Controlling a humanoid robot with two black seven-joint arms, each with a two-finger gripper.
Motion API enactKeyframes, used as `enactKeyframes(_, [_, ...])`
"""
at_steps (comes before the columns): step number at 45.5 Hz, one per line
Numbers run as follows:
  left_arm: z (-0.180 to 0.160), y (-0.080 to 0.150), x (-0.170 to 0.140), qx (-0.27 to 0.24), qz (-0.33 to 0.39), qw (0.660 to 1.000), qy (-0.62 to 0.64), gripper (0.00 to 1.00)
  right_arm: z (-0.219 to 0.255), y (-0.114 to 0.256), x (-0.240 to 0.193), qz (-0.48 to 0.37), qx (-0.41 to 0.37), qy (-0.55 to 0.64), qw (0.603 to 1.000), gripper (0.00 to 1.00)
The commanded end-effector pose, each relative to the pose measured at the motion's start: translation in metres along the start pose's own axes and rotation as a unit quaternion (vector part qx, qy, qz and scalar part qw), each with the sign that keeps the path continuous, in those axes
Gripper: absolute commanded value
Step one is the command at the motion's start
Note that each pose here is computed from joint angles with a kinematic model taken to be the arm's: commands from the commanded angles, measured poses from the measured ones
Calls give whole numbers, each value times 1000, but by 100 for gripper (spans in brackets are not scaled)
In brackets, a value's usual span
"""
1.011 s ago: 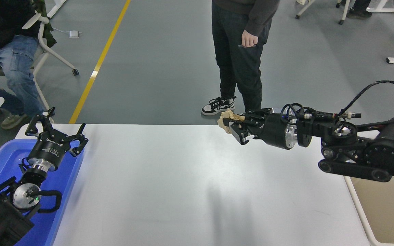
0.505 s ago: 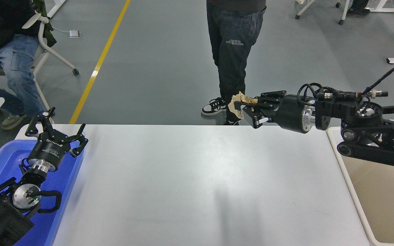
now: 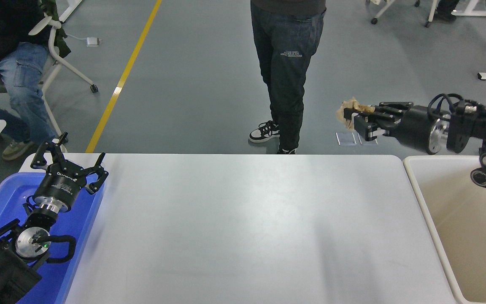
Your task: Clean the table surface
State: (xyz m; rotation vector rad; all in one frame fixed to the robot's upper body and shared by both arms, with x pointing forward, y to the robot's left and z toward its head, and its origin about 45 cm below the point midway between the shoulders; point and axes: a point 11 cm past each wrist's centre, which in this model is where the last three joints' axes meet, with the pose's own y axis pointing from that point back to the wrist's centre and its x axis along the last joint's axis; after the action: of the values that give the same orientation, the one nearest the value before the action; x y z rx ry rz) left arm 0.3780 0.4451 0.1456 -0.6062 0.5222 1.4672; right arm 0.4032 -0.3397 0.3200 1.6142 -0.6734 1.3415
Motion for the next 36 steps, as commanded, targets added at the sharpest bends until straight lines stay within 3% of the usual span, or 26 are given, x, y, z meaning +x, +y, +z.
enactKeyframes(1, [0,0,0,0,0,1000,0,100,66,43,-21,-3,-104,-30,994,0])
enactKeyframes(16, [0,0,0,1,0,1000,0,100,142,94,-69,-23,-243,-65,968,0])
enactKeyframes(36, [0,0,0,0,0,1000,0,100,182,125,-167,-57,-369,-121,920,0])
